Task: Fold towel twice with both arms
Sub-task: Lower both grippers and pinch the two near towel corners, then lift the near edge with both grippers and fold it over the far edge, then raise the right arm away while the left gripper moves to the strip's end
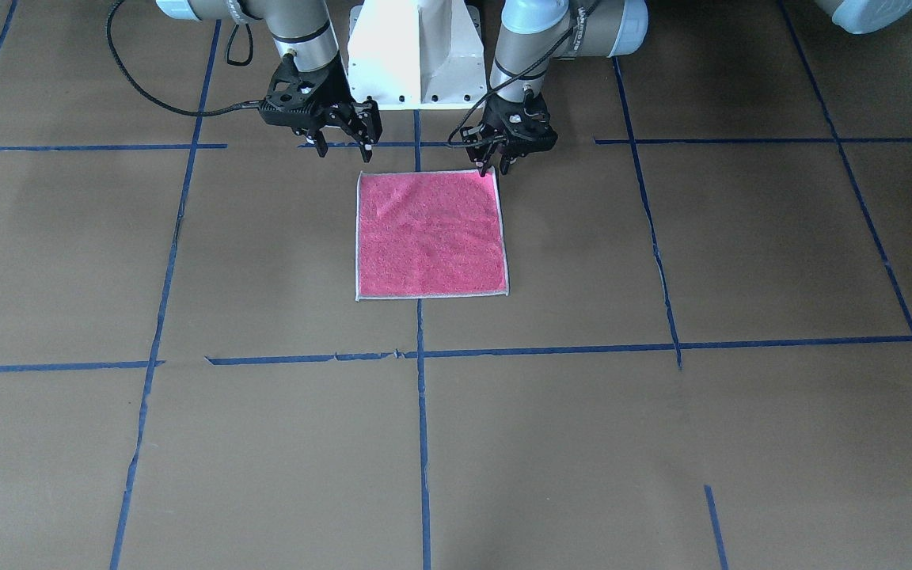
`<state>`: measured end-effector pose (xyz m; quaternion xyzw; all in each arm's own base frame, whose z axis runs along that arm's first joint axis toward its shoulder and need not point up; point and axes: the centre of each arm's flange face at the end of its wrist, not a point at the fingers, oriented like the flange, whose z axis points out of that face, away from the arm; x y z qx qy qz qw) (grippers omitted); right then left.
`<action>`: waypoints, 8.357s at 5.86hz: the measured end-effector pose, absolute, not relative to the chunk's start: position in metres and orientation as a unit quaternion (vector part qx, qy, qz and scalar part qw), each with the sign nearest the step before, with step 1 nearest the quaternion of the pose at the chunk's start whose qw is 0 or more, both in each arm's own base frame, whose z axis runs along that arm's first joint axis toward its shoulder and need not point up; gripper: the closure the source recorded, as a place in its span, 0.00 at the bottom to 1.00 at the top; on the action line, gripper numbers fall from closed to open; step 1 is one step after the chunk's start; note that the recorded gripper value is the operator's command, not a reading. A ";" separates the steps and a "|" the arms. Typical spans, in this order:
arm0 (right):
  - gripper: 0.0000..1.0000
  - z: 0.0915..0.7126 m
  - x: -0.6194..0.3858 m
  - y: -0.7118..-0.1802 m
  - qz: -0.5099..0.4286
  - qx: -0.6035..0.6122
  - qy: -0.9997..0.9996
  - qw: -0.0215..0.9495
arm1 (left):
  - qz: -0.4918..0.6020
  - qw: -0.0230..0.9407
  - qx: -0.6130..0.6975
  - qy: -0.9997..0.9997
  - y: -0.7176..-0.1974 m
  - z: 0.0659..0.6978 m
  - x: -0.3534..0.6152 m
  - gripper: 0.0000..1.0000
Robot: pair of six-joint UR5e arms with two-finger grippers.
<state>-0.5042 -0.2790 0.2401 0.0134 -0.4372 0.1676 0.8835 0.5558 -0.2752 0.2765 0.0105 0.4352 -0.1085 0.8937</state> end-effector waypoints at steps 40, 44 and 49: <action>0.00 0.244 -0.572 -0.376 0.210 0.091 -0.372 0.899 | -0.095 0.910 0.072 0.396 -0.403 0.245 0.551 0.00; 0.00 0.261 -0.442 -0.455 0.100 0.069 -0.394 0.911 | -0.040 0.895 0.088 0.436 -0.409 0.266 0.515 0.02; 0.00 0.330 -0.311 -0.513 0.011 0.071 -0.388 0.919 | -0.110 0.867 0.029 0.484 -0.344 0.291 0.542 0.43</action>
